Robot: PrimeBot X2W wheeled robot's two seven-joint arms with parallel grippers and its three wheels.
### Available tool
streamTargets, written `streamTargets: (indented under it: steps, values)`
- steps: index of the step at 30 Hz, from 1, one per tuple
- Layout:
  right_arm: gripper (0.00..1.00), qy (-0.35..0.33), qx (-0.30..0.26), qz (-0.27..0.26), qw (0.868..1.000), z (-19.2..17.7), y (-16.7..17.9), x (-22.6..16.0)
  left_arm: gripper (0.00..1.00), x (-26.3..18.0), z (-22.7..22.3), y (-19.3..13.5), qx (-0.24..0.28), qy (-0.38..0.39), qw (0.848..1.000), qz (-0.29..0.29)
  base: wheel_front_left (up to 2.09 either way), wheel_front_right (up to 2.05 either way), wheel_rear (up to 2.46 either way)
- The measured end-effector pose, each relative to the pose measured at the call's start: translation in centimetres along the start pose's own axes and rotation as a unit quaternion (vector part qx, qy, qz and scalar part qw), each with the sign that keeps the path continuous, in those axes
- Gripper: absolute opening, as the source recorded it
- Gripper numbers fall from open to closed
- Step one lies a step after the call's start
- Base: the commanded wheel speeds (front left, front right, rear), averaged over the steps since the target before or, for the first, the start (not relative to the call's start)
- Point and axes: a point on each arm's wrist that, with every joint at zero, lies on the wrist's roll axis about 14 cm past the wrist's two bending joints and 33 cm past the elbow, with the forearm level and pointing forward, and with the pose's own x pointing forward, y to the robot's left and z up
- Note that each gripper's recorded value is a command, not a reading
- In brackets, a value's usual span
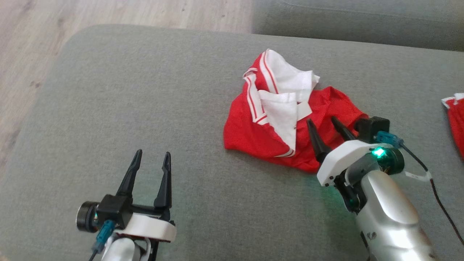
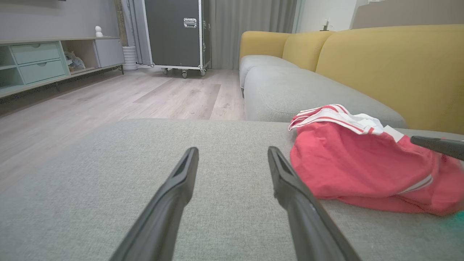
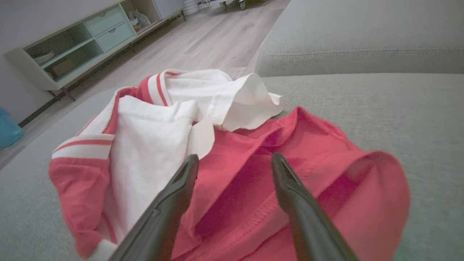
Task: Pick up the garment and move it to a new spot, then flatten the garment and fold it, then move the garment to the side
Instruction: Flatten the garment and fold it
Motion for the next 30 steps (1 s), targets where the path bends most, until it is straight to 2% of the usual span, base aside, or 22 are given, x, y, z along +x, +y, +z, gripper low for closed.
streamTargets:
  steps: [6, 8, 13, 18, 23, 30]
  values:
    - [0.99, 0.046, -0.024, 0.007, 0.999, -1.9, 0.3, 1.5, 1.0, -0.5, -0.3, 1.4, -0.002, 0.005, 1.0, 0.022, 0.0, 0.0, 0.0]
    - [0.0, 0.054, -0.026, 0.008, 0.998, -2.3, 0.4, 1.5, 1.0, -0.6, -0.3, 1.6, 0.001, 0.005, 1.0, 0.025, 0.0, 0.0, 0.0]
    - [0.0, 0.048, -0.024, 0.002, 0.999, -2.4, -0.1, 1.5, 1.0, -0.5, -0.3, 1.8, 0.0, 0.005, 1.0, 0.028, 0.0, 0.0, 0.0]
    - [0.0, -0.004, -0.024, -0.024, 0.999, 0.9, -1.9, 1.4, 1.0, -0.2, 0.0, 1.3, -0.004, -0.001, 1.0, 0.022, 0.0, 0.0, 0.0]
    - [0.0, -0.047, -0.036, -0.09, 0.994, 5.3, -7.7, 0.0, 1.0, 0.1, 0.5, 0.6, -0.006, -0.009, 1.0, 0.009, 0.0, 0.0, 0.0]
    - [0.0, -0.051, -0.076, -0.176, 0.98, 9.3, -15.7, -1.8, 1.0, 0.2, 0.2, 0.4, -0.008, -0.005, 1.0, 0.009, 0.0, 0.0, 0.0]
